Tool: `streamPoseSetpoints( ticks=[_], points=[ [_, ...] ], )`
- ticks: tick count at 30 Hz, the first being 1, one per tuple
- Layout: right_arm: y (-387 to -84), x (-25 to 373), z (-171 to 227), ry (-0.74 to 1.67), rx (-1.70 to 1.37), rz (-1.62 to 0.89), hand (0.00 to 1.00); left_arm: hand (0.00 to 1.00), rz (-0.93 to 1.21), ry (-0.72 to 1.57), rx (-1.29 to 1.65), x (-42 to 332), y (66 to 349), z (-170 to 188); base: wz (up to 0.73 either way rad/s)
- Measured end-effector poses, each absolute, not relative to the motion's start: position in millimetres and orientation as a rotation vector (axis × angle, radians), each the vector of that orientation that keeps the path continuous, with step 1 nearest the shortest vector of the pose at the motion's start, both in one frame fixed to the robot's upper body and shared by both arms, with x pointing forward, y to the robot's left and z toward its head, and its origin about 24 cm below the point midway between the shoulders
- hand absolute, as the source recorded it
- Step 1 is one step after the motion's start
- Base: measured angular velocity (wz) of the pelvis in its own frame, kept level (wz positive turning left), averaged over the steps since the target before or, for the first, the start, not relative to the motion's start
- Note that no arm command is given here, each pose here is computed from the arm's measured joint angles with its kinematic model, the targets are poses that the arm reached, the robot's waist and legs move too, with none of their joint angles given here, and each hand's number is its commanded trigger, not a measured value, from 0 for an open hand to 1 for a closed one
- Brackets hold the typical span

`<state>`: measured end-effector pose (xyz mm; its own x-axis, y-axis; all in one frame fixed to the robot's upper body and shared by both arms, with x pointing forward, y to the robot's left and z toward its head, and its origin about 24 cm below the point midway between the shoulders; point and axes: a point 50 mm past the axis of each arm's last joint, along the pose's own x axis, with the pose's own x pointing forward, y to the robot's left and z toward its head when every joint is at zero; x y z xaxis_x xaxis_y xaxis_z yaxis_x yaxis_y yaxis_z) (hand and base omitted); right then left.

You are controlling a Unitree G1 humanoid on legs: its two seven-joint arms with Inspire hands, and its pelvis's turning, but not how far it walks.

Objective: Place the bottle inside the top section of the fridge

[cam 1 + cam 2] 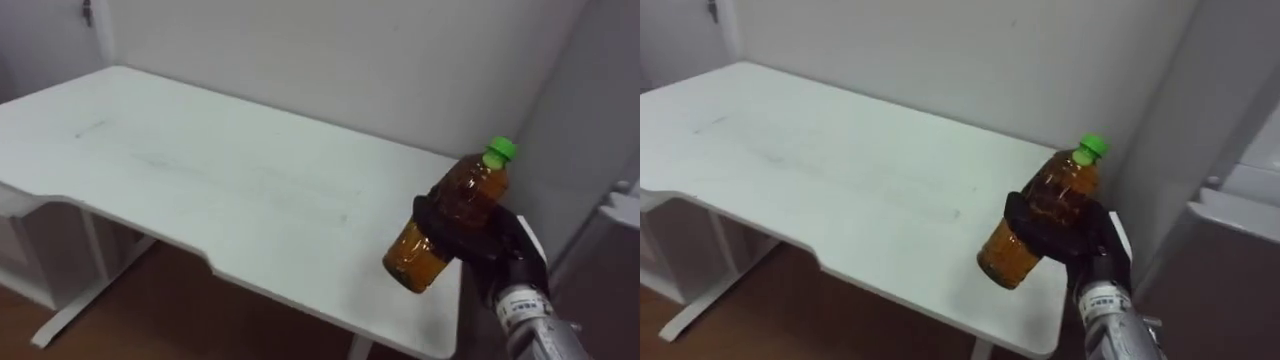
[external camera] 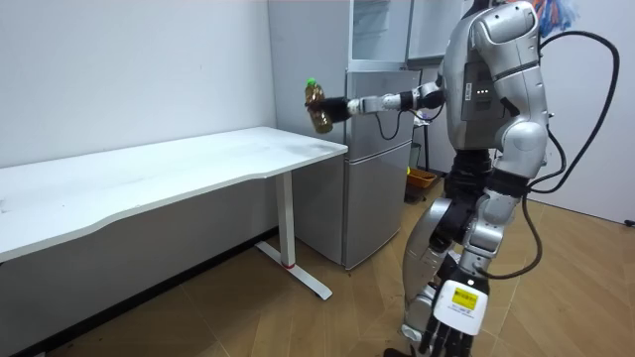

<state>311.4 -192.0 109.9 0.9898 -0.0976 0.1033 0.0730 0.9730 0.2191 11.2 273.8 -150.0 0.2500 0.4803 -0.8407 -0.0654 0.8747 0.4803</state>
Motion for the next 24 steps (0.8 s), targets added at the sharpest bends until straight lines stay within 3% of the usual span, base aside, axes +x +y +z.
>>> streamPoseSetpoints(
  ticks=[24],
  points=[
    [-246,282,201,-0.508,0.181,-0.2,1.0,0.0,0.474,1.362,0.388,-21,284,-148,-0.11]
  ],
)
